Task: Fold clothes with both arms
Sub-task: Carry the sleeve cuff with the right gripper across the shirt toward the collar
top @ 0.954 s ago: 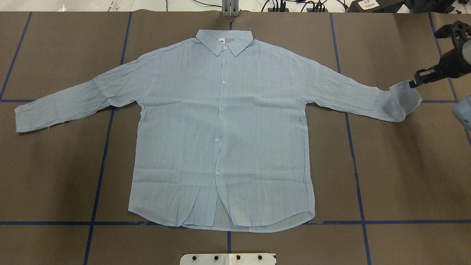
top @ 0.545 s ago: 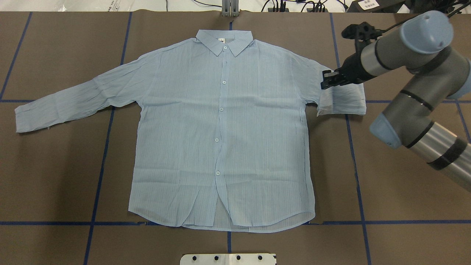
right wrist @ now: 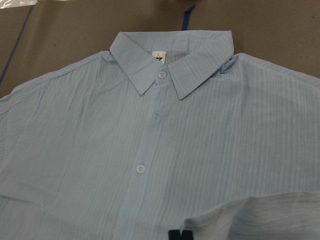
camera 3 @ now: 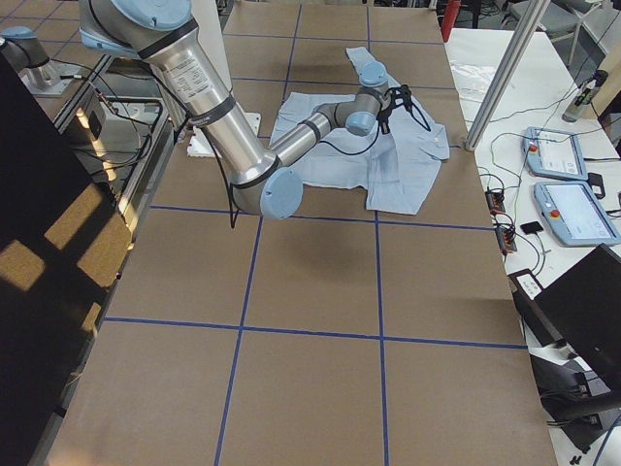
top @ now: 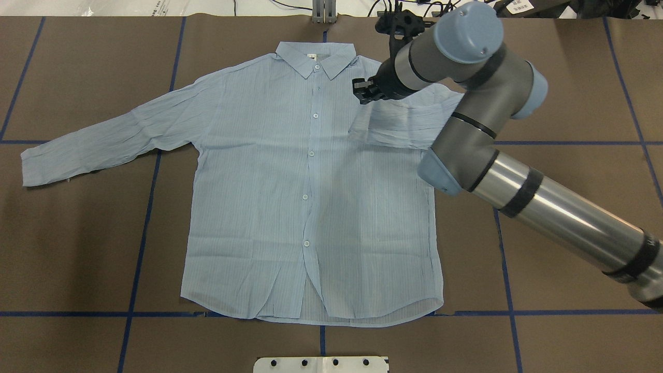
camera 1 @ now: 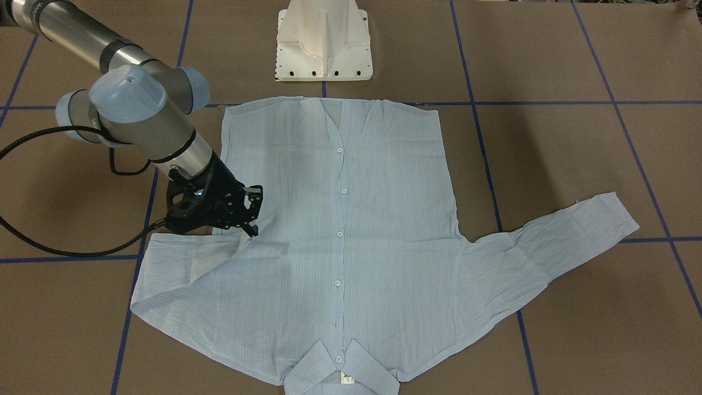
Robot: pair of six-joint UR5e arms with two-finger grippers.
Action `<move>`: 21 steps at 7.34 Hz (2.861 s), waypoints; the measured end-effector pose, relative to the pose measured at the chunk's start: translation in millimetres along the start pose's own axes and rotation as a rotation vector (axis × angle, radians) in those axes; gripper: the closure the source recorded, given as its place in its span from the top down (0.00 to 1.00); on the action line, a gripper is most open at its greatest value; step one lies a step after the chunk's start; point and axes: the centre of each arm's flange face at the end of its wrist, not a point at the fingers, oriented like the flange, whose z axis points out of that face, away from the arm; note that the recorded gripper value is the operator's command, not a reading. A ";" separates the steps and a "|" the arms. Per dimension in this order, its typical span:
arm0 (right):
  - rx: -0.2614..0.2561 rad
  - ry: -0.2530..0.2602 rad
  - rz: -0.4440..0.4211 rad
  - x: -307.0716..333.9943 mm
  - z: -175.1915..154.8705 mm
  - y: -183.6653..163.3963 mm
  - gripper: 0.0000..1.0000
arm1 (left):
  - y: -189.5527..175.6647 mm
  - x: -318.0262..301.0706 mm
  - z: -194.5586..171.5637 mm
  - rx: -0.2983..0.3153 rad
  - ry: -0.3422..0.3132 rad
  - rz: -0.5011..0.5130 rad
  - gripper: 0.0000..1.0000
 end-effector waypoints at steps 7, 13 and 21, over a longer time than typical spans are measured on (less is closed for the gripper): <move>-0.025 0.052 -0.025 -159.7 83.7 -39.4 0.00 | -0.4 0.1 -0.5 0.005 -0.001 0.002 1.00; 0.015 0.032 -0.051 -176.0 106.4 -37.6 1.00 | -3.6 2.5 -2.2 0.010 0.001 0.000 1.00; -0.039 0.188 0.105 -133.9 35.3 -52.2 1.00 | 17.2 91.8 61.4 0.156 0.031 -0.265 0.98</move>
